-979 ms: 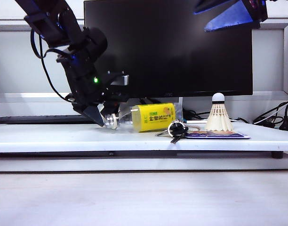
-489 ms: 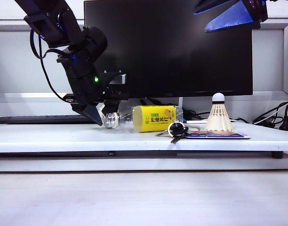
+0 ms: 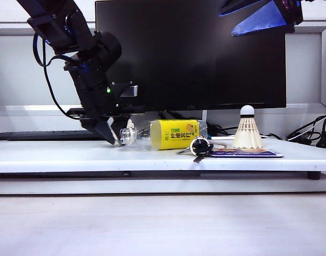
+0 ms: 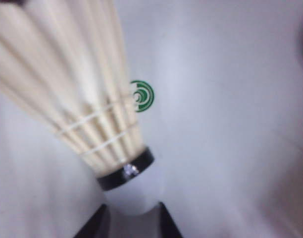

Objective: Stack the badminton balls on the table vertically.

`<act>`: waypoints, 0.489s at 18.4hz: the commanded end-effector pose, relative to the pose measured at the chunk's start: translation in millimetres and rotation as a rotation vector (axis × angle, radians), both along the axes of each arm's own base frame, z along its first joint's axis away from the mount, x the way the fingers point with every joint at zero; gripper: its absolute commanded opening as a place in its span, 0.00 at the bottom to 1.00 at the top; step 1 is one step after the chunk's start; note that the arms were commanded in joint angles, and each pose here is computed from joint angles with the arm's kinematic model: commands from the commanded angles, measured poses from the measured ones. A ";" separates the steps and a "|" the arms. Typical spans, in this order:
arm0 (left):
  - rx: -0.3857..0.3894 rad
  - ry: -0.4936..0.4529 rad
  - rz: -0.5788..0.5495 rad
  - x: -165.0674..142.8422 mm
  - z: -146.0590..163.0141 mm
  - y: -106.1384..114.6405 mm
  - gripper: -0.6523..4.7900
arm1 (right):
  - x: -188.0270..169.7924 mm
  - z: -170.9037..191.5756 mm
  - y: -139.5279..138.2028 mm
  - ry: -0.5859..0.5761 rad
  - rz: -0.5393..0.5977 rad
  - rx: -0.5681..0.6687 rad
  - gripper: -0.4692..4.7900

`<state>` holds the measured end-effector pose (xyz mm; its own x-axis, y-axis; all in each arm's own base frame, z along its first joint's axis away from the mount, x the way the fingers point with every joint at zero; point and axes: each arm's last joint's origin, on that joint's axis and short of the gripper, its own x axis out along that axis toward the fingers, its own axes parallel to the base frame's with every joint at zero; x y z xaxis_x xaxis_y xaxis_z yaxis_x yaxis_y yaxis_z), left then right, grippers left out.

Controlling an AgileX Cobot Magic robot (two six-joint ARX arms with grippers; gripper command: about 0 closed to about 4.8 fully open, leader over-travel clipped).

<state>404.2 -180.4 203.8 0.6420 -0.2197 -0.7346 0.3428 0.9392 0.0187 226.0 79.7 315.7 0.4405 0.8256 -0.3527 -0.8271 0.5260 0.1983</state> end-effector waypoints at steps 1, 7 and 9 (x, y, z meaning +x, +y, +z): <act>-0.031 0.004 0.039 0.1 2.8 0.6 0.40 | -1.1 3.3 0.5 -0.012 0.025 0.018 0.64; -0.078 0.041 0.121 0.4 5.1 8.4 0.65 | -1.2 3.1 0.5 -0.009 0.027 0.018 0.64; -0.087 0.031 0.125 0.1 8.7 8.5 0.68 | -1.2 3.1 0.5 -0.009 0.027 0.018 0.64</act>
<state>404.6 -171.2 206.0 0.6303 -0.1987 -0.7505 0.2275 0.9715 -0.0663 225.3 80.1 315.7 0.4206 0.8385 -0.3463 -0.8369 0.5060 0.2088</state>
